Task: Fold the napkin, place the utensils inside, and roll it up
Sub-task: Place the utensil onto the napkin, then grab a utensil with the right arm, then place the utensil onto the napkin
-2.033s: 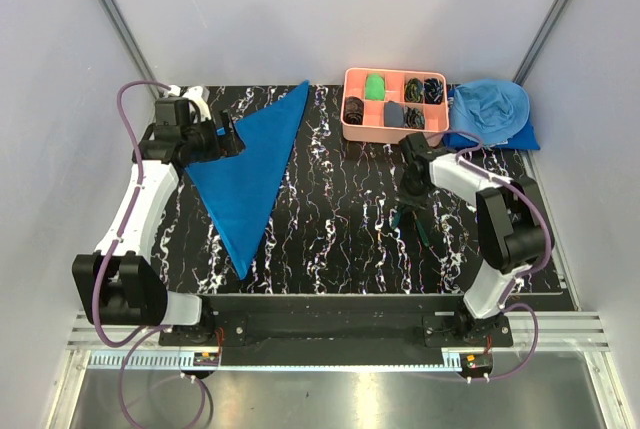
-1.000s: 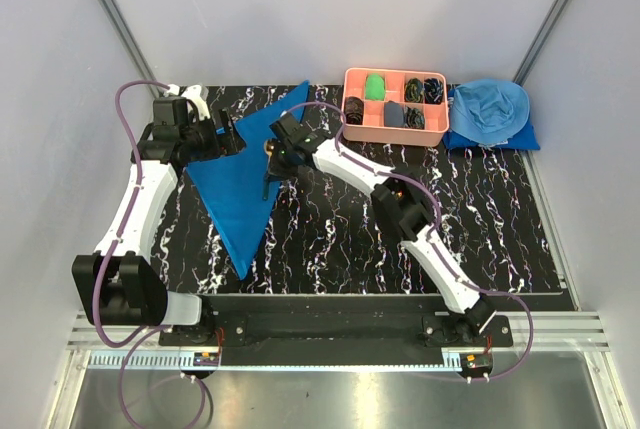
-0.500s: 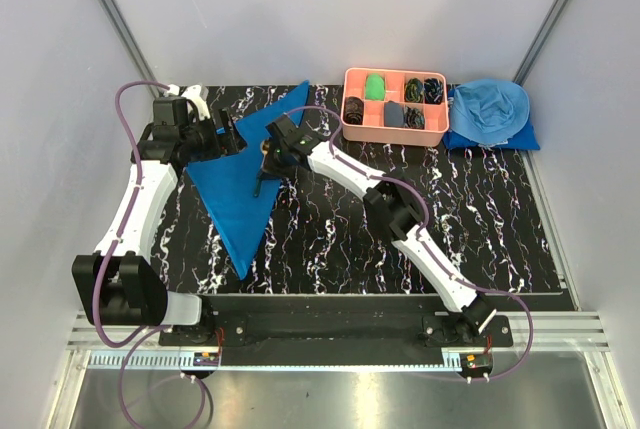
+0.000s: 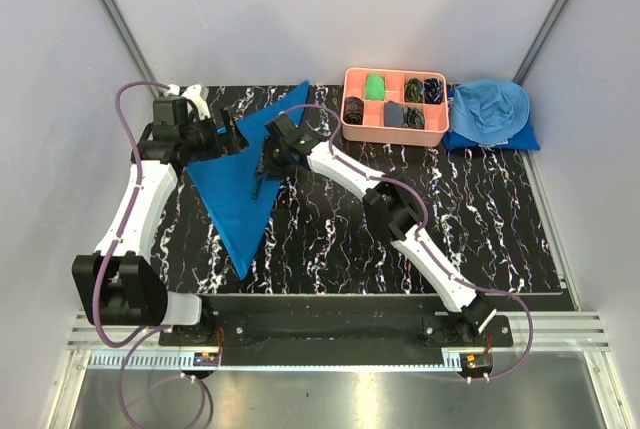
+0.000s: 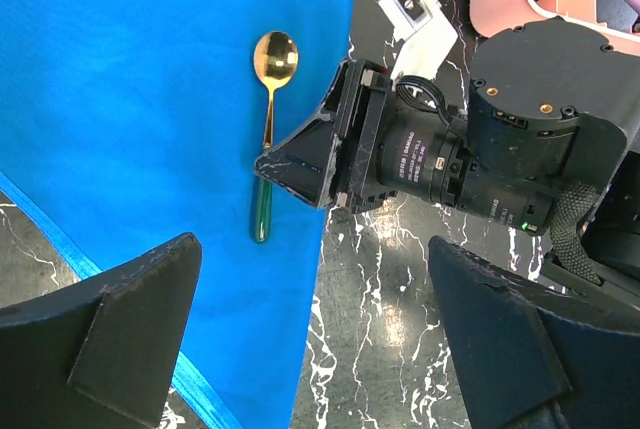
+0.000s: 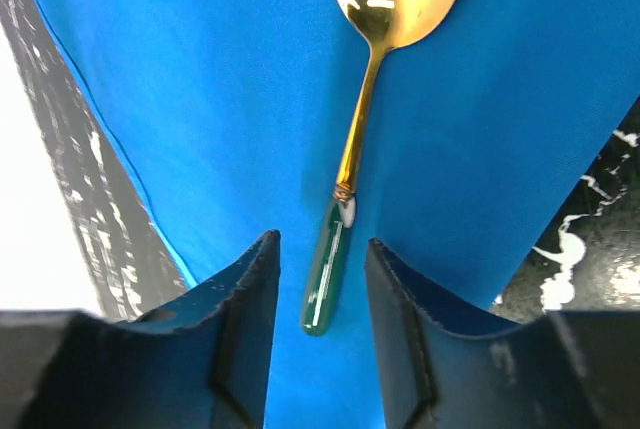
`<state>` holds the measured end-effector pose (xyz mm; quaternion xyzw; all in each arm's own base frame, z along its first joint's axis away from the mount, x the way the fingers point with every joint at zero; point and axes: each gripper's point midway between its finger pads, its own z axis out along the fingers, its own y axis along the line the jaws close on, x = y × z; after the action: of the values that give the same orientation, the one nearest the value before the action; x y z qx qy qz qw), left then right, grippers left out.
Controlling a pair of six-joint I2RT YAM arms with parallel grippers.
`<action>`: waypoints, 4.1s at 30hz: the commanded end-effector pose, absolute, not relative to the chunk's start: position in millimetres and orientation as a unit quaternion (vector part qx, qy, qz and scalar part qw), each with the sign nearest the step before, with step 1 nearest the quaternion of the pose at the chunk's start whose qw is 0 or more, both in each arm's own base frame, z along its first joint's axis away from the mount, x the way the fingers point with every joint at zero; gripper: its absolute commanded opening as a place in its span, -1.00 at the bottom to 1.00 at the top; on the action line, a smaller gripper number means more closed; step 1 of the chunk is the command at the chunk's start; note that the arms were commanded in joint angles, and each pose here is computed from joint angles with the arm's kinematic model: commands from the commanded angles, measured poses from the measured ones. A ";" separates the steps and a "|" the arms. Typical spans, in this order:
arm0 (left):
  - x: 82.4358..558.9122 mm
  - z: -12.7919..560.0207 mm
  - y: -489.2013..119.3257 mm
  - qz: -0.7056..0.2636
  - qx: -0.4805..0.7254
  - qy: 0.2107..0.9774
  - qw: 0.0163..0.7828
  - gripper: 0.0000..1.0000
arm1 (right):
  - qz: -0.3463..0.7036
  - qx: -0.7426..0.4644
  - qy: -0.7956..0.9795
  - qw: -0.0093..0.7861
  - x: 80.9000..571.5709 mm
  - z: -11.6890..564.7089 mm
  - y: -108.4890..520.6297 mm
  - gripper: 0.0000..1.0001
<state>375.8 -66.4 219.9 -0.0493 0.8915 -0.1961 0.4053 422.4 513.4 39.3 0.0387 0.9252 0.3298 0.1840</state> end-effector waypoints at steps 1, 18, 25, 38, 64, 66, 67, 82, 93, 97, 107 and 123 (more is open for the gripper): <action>383.1 248.4 -61.2 -0.191 -0.049 0.868 0.455 0.97 | 0.371 -0.032 0.893 0.254 426.6 131.5 515.5 0.03; 383.5 251.2 -53.4 -0.172 -0.059 0.863 0.471 0.97 | 0.175 0.023 0.949 0.262 330.5 116.3 178.1 0.23; 385.9 243.4 -54.6 -0.174 -0.058 0.868 0.462 0.97 | 0.090 0.131 0.969 0.188 289.5 73.0 90.5 0.34; 387.8 237.9 -56.1 -0.175 -0.053 0.871 0.456 0.98 | 0.063 0.135 0.983 0.103 271.9 20.3 80.6 0.33; 353.0 252.0 -50.1 -0.158 -0.046 0.858 0.487 0.97 | 0.137 0.093 0.982 0.086 262.2 28.6 150.8 -1.00; 351.2 253.5 -49.0 -0.155 -0.046 0.856 0.491 0.97 | 0.148 0.082 0.981 0.098 264.3 37.5 175.6 -1.00; 350.8 253.5 -48.7 -0.154 -0.046 0.856 0.492 0.97 | 0.155 0.078 0.979 0.106 267.3 41.3 186.3 -1.00; 348.5 259.5 -54.4 -0.172 -0.042 0.849 0.498 0.97 | 0.276 -0.014 0.943 0.184 330.5 98.3 409.8 -1.00; 349.6 255.3 -66.2 -0.205 -0.036 0.850 0.484 0.97 | 0.313 -0.019 0.931 0.185 367.7 72.5 487.4 -1.00; 351.9 252.2 -60.8 -0.206 -0.046 0.851 0.482 0.97 | 0.321 -0.008 0.928 0.190 379.9 69.1 499.5 -1.00; 352.5 252.6 -56.9 -0.202 -0.050 0.850 0.484 0.97 | 0.310 0.019 0.932 0.188 394.2 48.8 510.2 -1.00; 352.5 251.9 -58.2 -0.206 -0.049 0.851 0.481 0.97 | 0.280 0.023 0.942 0.185 404.3 30.7 497.2 -0.96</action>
<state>346.0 -55.9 242.7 -0.0573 0.8635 -0.1954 0.4613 389.9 502.3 25.0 0.0143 0.9431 0.2864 0.1684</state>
